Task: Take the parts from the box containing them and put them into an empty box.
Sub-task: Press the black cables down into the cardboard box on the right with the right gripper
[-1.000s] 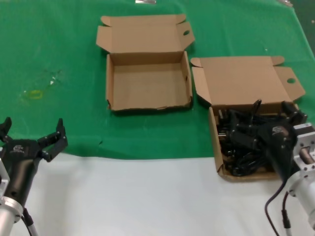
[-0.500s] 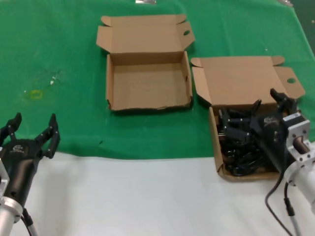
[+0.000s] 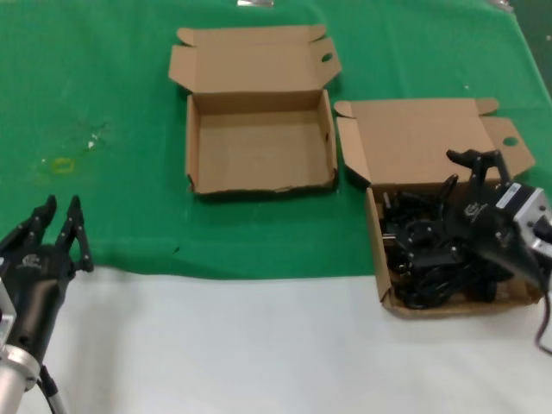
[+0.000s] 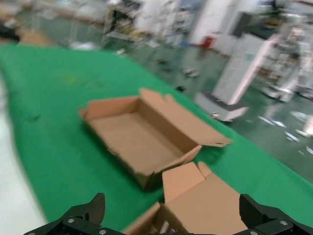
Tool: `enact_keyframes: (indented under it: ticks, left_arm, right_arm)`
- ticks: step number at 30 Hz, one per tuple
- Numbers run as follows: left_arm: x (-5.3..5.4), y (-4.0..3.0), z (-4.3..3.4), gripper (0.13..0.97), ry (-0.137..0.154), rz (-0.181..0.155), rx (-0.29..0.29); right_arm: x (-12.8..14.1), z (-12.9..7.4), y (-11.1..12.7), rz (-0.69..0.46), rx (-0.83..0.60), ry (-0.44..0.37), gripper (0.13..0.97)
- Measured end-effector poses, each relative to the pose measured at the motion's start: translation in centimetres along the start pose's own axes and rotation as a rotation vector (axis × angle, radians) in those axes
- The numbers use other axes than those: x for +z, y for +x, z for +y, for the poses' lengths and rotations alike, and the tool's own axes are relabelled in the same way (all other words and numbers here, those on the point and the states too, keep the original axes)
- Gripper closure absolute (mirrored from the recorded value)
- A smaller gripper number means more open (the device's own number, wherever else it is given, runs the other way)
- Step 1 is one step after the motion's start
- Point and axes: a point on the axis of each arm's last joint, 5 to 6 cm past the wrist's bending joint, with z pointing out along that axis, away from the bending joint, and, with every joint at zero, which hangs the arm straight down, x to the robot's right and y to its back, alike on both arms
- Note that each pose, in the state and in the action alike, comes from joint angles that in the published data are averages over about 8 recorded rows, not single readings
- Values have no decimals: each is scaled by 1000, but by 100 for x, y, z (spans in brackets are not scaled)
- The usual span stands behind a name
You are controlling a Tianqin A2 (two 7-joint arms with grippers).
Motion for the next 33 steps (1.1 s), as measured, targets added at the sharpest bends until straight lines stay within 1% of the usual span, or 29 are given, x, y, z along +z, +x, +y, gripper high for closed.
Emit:
enact_keyframes:
  ticks: [6, 10, 17, 21, 26, 29, 33]
  left_arm:
    - [0, 0, 0, 876, 0, 0, 0]
    - [0, 0, 0, 876, 0, 0, 0]
    - [0, 0, 0, 937, 0, 0, 0]
    - [0, 0, 0, 948, 0, 0, 0]
    - [0, 0, 0, 952, 0, 0, 0]
    - [0, 0, 0, 953, 0, 0, 0]
    - [0, 0, 0, 953, 0, 0, 0]
  right_arm:
    - [-57, -181, 443, -162, -199, -55, 130]
    - [-51, -323, 713, -269, -328, -89, 130]
    - [57, -508, 1111, -441, -521, -153, 130]
    - [152, -554, 1292, -517, -609, -187, 130]
    - [292, -583, 1477, -576, -698, -215, 130]
    - [374, -581, 1552, -596, -733, -227, 130]
    - [459, -540, 1589, -621, -754, -241, 130]
